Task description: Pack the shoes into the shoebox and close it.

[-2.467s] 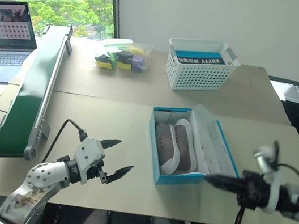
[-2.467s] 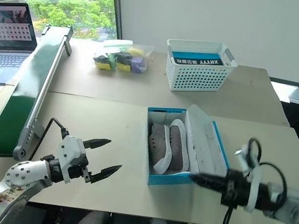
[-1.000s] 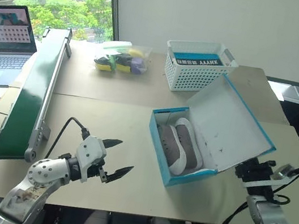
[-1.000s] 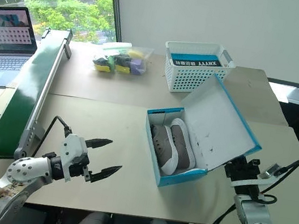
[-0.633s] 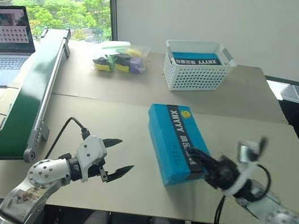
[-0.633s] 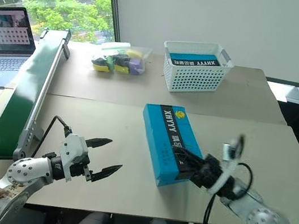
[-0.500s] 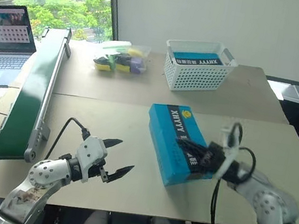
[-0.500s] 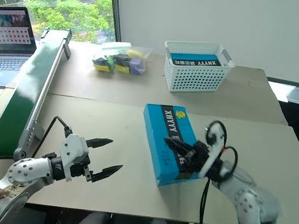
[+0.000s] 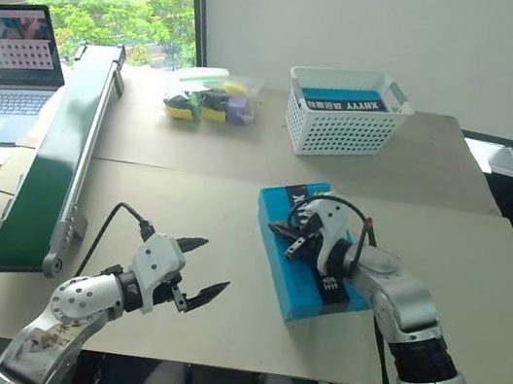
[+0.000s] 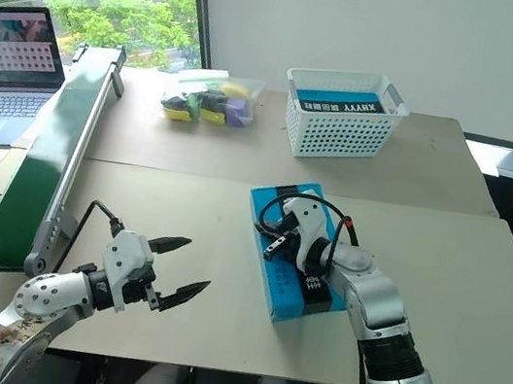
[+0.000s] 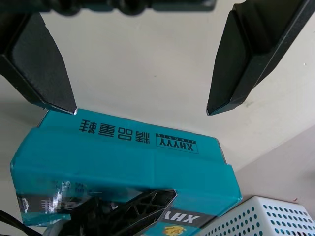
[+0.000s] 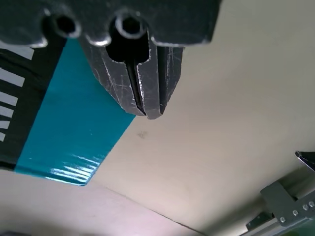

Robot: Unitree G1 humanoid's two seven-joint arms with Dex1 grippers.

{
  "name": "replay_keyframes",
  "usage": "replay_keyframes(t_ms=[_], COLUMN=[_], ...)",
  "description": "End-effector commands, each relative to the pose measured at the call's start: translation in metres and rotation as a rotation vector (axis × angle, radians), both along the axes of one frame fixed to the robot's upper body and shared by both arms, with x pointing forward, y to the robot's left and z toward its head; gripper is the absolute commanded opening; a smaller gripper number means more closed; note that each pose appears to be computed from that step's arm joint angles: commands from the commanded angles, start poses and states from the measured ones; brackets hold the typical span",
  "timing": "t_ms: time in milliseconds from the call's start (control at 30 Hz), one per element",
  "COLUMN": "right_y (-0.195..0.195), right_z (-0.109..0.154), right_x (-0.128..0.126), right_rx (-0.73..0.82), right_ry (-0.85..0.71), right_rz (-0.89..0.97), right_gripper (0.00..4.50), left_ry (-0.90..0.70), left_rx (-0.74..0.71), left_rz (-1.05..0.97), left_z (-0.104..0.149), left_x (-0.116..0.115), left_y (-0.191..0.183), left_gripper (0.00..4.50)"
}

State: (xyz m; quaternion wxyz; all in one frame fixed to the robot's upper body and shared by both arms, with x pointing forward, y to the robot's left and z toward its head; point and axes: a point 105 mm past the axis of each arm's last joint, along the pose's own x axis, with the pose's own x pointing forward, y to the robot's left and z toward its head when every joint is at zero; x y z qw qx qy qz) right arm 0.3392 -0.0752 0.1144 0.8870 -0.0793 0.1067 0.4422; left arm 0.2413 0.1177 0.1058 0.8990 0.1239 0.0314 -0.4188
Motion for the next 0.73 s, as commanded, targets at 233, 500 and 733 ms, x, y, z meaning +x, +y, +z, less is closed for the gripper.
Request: replay_keyframes(t_ms=[233,500,733], right_y=[-0.01,-0.082,-0.109], right_z=[0.047,0.107,0.061], right_x=[0.011,-0.001,0.009], right_rx=[0.289,0.587,0.367], right_ry=[0.036,-0.003,0.041], right_rz=[-0.06,-0.082,-0.243], right_gripper=[0.05,0.05,0.05], left_ry=[-0.047,-0.042,-0.029], left_rx=[-0.002,-0.026,-0.042], left_rz=[0.022,0.028,0.037], left_z=[0.012,0.013,0.012], left_x=[-0.004,-0.005,-0.002], left_y=[0.0,0.001,0.004], left_gripper=[4.5,4.5,4.5])
